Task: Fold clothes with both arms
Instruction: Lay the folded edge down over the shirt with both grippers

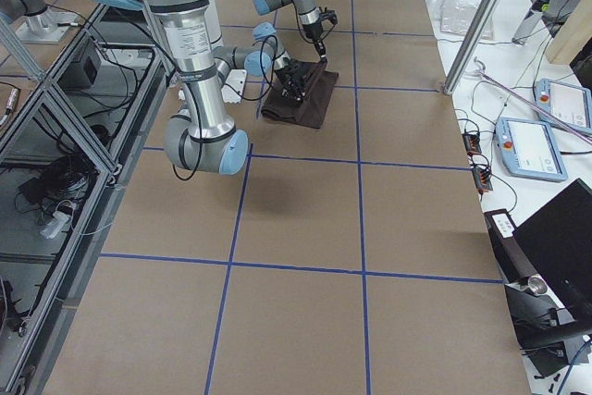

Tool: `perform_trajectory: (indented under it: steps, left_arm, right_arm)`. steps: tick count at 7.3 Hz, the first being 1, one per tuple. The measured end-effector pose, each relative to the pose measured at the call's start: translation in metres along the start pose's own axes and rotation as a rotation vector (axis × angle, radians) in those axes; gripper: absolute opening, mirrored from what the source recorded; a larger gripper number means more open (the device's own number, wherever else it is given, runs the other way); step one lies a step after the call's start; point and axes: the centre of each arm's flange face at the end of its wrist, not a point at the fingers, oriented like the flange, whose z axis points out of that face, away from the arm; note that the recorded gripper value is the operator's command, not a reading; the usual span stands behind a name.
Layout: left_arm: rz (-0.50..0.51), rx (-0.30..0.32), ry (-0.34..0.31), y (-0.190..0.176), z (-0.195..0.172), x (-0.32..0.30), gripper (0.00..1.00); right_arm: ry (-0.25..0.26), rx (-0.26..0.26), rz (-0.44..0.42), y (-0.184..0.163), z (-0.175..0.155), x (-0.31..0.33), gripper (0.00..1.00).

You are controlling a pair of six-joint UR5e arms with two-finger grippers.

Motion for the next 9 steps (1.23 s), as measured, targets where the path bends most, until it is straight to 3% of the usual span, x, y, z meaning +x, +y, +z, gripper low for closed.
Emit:
perform_trajectory:
  steps: [2,6,9]
  left_arm:
    - [0.106,-0.008,0.011,-0.005,-0.006,-0.004,1.0]
    - [0.261,-0.066,0.016,-0.004,-0.025,-0.047,1.0]
    - [0.305,-0.064,0.018,-0.005,-0.027,-0.051,1.0]
  right_arm:
    - [-0.001,0.003,-0.122,-0.003,0.008,-0.004,1.0]
    - [-0.086,-0.09,-0.26,0.012,-0.015,-0.015,1.0]
    - [-0.084,-0.076,-0.457,0.03,-0.018,-0.014,1.0]
